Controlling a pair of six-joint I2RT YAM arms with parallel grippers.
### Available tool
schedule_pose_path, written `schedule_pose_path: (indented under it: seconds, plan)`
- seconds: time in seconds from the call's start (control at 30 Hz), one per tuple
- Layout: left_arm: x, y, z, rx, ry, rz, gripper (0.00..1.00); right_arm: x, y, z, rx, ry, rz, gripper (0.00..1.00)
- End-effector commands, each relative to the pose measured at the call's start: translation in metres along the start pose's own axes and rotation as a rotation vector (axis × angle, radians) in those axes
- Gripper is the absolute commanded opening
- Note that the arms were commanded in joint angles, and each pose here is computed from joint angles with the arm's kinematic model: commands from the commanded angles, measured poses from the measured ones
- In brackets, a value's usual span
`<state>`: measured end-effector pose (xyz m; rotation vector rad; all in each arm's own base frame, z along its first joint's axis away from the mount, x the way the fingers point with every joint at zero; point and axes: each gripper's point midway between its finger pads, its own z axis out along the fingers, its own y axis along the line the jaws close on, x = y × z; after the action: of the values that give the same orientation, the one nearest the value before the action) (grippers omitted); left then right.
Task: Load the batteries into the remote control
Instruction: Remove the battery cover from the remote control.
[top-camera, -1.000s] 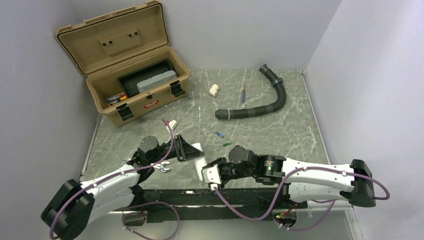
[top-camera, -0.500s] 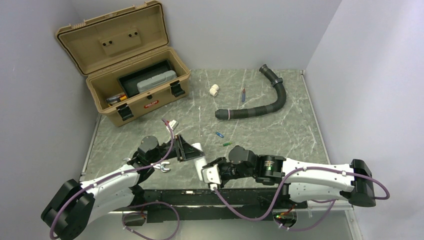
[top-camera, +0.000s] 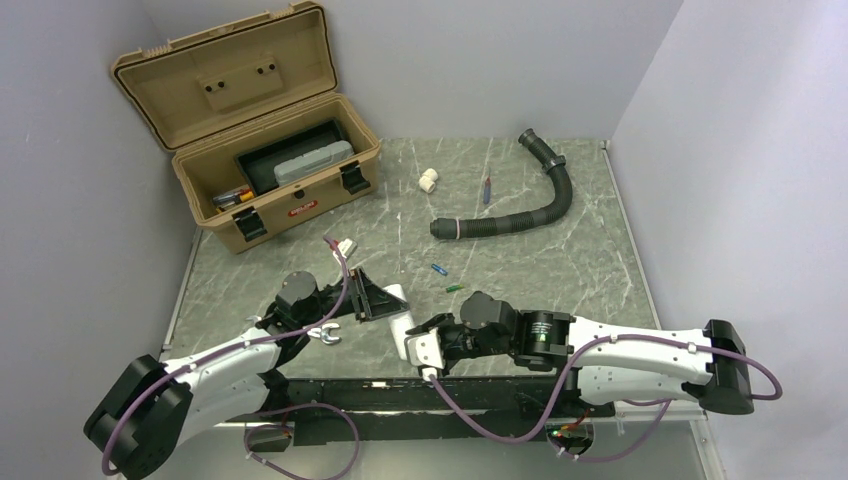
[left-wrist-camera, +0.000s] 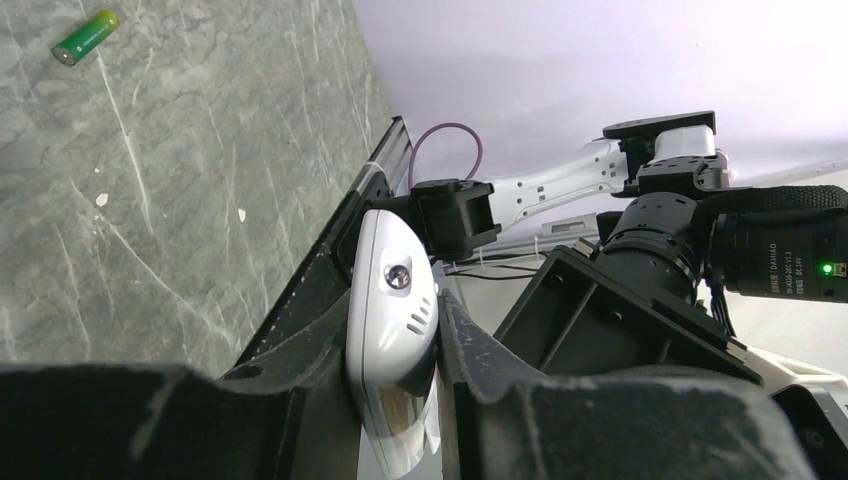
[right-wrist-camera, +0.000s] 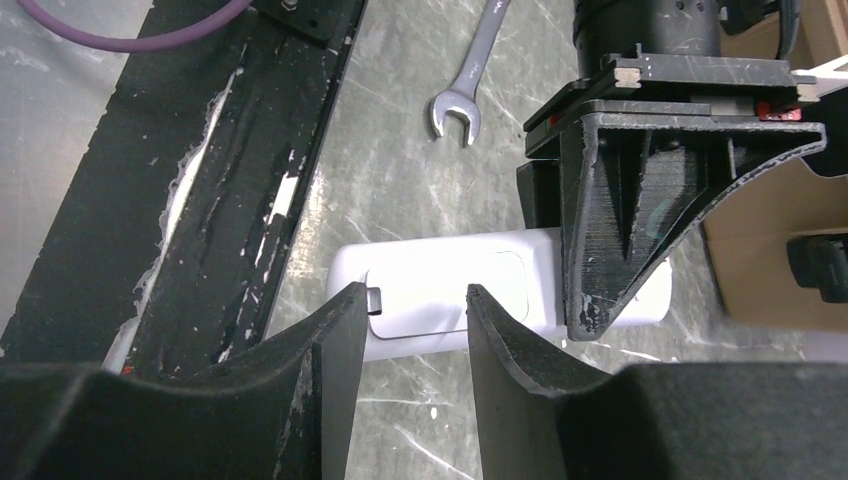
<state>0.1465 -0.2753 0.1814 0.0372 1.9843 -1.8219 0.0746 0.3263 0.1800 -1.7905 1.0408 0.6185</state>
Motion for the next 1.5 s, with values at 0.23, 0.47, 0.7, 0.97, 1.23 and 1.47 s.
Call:
schedule_pose_path:
  seconds: [0.23,0.47,0.7,0.97,1.23,1.47]
  plan:
    - [0.001,-0.008,0.000,0.039,0.007,0.024,0.00,-0.031,-0.029,-0.012,0.114,-0.091,-0.043,0.43]
    - [0.001,-0.010,0.000,0.043,0.007,0.024,0.00,-0.026,-0.016,-0.009,0.052,-0.079,-0.026,0.44]
    - [0.002,-0.007,0.000,0.038,0.007,0.017,0.00,-0.025,-0.005,-0.008,0.001,-0.085,-0.008,0.46]
    - [0.002,-0.007,0.000,0.041,0.005,0.009,0.00,-0.019,-0.001,-0.004,-0.016,-0.065,-0.002,0.47]
    - [0.001,-0.007,0.000,0.046,0.001,-0.003,0.00,-0.014,0.003,-0.002,-0.029,-0.054,0.005,0.48]
    - [0.001,-0.007,0.001,0.053,0.002,-0.010,0.00,-0.008,0.008,0.002,-0.046,-0.039,0.018,0.48]
